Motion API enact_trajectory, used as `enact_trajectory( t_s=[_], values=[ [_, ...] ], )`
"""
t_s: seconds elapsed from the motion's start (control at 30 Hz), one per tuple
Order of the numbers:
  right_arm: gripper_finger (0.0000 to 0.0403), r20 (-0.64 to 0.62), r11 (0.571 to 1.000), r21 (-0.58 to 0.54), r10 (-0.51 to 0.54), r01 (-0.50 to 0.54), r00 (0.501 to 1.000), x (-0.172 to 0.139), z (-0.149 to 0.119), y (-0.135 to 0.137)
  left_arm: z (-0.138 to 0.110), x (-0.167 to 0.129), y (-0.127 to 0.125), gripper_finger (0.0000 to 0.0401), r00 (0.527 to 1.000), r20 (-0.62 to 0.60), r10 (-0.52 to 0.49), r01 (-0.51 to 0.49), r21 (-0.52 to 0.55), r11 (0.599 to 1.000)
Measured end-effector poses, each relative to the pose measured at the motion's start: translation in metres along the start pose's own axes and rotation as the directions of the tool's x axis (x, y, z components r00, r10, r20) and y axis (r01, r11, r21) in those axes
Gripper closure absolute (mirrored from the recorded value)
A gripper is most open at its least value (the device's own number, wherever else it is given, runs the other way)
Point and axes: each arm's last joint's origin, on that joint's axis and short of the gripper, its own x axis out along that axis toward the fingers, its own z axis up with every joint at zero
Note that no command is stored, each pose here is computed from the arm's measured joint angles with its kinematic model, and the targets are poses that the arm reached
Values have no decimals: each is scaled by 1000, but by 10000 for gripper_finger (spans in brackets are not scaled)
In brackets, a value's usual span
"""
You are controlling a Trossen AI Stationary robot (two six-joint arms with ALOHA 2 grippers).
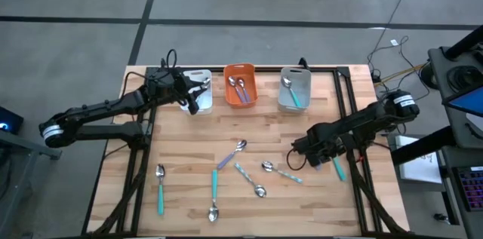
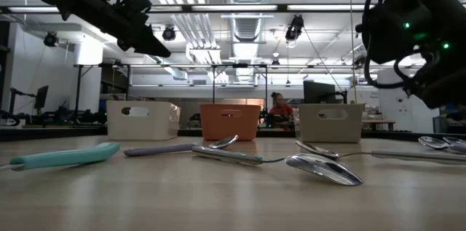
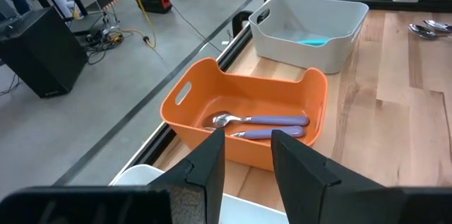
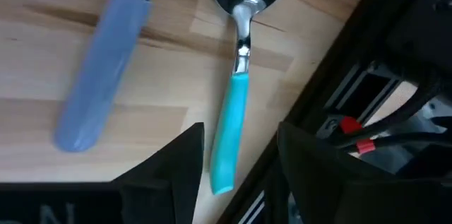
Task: Sort silverware by color (type)
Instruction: Put the green spoon into the gray bin
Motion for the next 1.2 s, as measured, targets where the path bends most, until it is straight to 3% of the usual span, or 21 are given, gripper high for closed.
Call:
enact_trajectory(
  t_s=[0.2,0.53,1.03,1.2],
  values=[
    [234,-10,998,-44,-49,49,999,15,6,2,0,0,0,303,1000,0,0,0,0,1000],
    [244,-19,994,-111,-12,10,1000,35,13,6,0,0,0,303,1000,-1,0,0,0,1000],
    [357,-4,994,-104,37,-37,999,32,12,8,0,0,0,303,1000,-3,0,0,0,1000],
    [366,-2,998,-56,35,-35,999,32,12,7,0,0,0,303,1000,-3,0,0,0,1000]
  ],
)
